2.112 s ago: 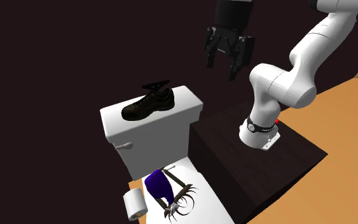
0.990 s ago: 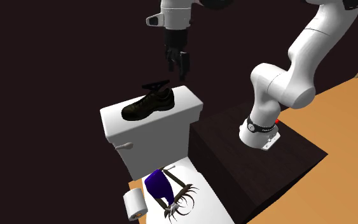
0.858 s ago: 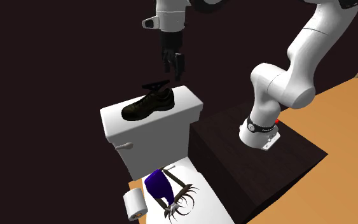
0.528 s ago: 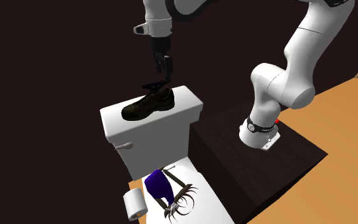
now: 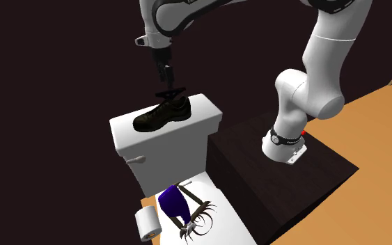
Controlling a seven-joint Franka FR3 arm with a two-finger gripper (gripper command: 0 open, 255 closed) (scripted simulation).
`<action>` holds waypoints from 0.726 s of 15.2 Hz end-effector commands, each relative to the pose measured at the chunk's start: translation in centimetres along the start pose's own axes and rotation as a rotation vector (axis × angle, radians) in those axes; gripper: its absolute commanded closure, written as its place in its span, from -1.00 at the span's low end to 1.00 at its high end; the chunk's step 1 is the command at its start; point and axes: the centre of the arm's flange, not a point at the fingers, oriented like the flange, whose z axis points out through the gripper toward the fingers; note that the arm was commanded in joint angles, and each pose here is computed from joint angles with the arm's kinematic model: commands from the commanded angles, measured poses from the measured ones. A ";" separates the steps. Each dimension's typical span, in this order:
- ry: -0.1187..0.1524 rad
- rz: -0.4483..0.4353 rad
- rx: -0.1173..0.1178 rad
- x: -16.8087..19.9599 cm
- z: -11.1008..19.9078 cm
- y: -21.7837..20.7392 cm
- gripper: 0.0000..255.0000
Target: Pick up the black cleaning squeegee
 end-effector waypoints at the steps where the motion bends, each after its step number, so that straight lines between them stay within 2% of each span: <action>1: -0.005 -0.002 -0.001 0.5 0.7 1.4 -1.00; 8: -0.005 -0.002 -0.001 0.6 4.7 1.5 -1.00; 10: -0.005 -0.002 -0.001 0.6 4.7 1.5 -1.00; 11: -0.005 -0.002 -0.001 0.6 4.7 1.5 1.00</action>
